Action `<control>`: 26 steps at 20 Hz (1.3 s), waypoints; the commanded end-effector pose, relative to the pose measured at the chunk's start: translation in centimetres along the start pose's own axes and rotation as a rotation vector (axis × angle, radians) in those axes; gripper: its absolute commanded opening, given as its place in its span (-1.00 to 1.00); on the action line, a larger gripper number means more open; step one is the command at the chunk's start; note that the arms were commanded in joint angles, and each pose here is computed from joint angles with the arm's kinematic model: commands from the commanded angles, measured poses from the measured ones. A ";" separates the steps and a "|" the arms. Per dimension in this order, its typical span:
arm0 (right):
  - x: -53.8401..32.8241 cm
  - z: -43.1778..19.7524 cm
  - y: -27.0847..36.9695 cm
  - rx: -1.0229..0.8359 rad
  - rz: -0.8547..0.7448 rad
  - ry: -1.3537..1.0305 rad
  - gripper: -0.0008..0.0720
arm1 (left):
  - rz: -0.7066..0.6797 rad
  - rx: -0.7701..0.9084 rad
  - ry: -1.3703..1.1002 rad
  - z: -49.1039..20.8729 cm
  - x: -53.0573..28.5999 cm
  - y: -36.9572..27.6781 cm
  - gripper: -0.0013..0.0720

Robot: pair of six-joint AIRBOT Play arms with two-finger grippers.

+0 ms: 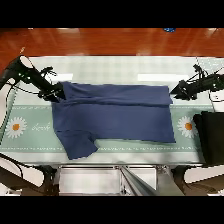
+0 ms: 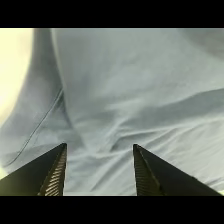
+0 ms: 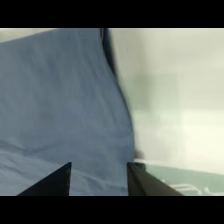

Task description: Fold the shirts.

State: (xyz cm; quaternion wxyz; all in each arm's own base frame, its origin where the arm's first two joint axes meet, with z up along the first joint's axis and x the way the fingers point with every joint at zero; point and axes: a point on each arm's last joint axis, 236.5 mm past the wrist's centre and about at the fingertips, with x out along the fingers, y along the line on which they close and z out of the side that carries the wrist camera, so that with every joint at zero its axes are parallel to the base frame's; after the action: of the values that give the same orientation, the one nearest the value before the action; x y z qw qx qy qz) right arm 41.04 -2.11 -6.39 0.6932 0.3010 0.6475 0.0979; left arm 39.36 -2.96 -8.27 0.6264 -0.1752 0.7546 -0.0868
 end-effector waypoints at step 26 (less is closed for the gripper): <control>-6.9 -11.4 -0.1 0.185 0.140 -0.406 0.15 | -0.289 -0.275 -0.078 -19.9 8.4 0.0 -0.88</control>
State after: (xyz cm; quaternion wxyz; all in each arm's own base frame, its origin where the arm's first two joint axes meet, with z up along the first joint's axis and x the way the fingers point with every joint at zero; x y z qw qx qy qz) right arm 28.82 0.07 -0.73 0.7651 0.3983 0.5025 0.0591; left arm 18.31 -6.69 -11.35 0.5965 -0.3772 0.7063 -0.0560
